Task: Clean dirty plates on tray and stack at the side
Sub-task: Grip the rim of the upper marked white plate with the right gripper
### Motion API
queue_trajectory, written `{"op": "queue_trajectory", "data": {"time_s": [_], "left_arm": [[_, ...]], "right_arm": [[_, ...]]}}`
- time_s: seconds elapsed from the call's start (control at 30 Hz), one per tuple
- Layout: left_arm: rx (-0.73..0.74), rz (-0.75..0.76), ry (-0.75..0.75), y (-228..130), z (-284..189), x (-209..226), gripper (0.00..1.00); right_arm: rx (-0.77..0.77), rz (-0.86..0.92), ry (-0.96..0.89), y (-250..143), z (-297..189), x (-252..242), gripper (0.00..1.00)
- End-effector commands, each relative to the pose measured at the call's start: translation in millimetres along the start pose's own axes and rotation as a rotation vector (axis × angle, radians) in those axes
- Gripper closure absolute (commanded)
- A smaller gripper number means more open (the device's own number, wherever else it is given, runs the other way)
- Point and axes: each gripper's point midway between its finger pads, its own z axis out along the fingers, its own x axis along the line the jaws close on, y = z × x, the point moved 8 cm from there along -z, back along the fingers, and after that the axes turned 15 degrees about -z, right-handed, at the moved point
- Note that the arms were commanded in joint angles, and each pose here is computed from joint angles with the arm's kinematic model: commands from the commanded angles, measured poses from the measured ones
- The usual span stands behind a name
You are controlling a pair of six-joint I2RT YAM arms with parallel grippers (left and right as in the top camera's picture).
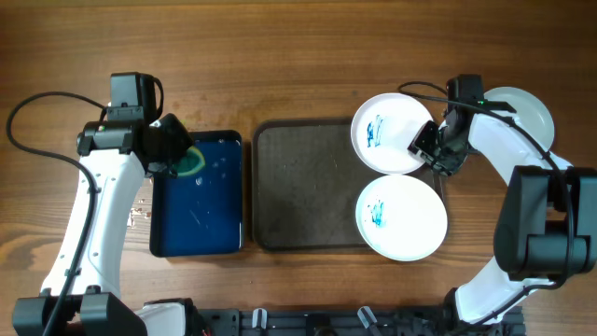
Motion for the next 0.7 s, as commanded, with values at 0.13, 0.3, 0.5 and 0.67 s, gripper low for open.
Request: {"op": "queue_trajectory", "data": {"time_s": [0.13,0.3,0.5,0.67], "left_arm": [[-0.024,0.02,-0.009,4,-6,-5,0.96],[-0.024,0.02,-0.009,4,-6,-5,0.96],[-0.018,0.02,-0.002,3,-6,-4,0.96],[-0.016,0.02,0.0,3,-5,-4,0.96]], "right_arm": [[-0.078,-0.021,0.0,13,2,0,0.52],[-0.115,-0.036,-0.015,18,2,-1,0.53],[-0.138,-0.056,-0.034,22,1,-2,0.94],[-0.148,-0.131,-0.029,24,1,0,0.95]]}}
